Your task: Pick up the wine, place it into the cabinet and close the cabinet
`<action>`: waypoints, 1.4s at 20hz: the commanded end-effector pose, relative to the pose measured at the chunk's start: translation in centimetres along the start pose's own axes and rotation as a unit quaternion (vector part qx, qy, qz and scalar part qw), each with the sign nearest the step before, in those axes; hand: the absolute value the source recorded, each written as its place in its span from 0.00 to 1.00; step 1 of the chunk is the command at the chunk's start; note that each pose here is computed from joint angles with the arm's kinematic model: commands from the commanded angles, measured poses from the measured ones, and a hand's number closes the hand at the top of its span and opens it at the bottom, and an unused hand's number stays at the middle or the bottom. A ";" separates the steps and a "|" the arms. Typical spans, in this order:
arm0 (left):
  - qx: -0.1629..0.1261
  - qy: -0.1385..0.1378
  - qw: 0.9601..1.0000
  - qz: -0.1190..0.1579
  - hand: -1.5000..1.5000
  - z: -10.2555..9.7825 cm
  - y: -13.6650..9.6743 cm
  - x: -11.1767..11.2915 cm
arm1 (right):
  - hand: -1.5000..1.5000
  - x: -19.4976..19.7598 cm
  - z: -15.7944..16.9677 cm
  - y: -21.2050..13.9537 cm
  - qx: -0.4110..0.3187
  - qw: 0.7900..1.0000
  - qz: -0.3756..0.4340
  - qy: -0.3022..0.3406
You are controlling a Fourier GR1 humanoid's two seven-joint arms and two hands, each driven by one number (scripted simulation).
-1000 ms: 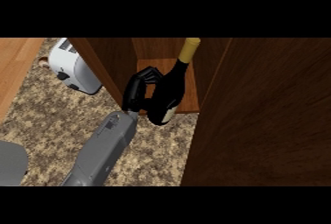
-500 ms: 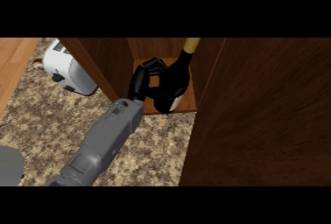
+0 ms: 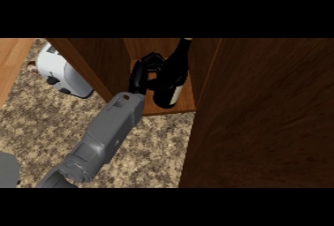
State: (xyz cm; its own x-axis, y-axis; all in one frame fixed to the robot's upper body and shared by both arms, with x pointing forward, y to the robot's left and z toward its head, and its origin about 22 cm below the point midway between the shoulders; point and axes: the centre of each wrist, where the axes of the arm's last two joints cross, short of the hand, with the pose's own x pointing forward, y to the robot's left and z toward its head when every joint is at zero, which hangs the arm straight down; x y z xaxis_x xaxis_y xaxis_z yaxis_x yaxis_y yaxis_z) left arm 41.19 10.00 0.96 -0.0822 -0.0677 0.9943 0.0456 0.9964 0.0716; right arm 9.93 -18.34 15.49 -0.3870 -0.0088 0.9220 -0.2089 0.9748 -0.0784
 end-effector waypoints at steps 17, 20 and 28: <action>0.070 -0.025 0.994 -0.079 0.00 -2.7 2.5 2.5 | 0.00 2.2 1.2 -0.2 0.027 0.998 -0.057 -0.011; 0.083 -0.035 0.992 -0.092 0.00 -3.1 3.6 3.0 | 0.00 2.9 1.8 -0.2 0.032 0.998 -0.059 -0.007; 0.095 -0.040 0.990 -0.098 0.00 -3.1 3.6 2.9 | 0.00 2.6 1.6 0.0 0.043 0.997 -0.062 -0.018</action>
State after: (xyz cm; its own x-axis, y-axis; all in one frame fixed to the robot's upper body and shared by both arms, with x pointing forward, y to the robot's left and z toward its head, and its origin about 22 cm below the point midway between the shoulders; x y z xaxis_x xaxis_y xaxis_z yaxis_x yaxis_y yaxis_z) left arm 43.95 13.38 3.74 -0.1334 -0.2715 0.9531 -0.1713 0.9536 0.2477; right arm 9.34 -18.45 14.72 -0.4058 -0.0387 0.9131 -0.2741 0.9583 -0.0812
